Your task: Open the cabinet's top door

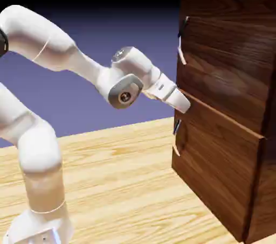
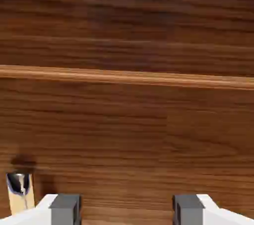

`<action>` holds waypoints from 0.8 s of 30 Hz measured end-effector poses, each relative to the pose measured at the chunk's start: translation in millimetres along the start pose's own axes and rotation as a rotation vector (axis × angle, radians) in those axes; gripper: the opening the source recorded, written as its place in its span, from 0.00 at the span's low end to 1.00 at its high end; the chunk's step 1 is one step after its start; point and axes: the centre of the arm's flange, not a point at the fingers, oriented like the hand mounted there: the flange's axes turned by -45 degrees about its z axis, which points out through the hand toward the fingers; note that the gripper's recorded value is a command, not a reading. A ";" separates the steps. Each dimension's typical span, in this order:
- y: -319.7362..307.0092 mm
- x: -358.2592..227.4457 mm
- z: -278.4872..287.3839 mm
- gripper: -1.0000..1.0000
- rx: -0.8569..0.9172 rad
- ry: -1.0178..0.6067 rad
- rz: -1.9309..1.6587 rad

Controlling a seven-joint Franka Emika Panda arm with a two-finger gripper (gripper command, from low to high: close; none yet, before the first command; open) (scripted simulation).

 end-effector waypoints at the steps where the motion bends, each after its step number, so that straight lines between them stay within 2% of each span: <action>1: 2.1 5.0 -5.3 0.50 -0.003 0.016 0.009; 13: 12.8 49.7 -68.8 0.50 -0.030 0.213 0.093; 24: -4.2 69.6 -113.4 0.50 -0.039 0.392 0.120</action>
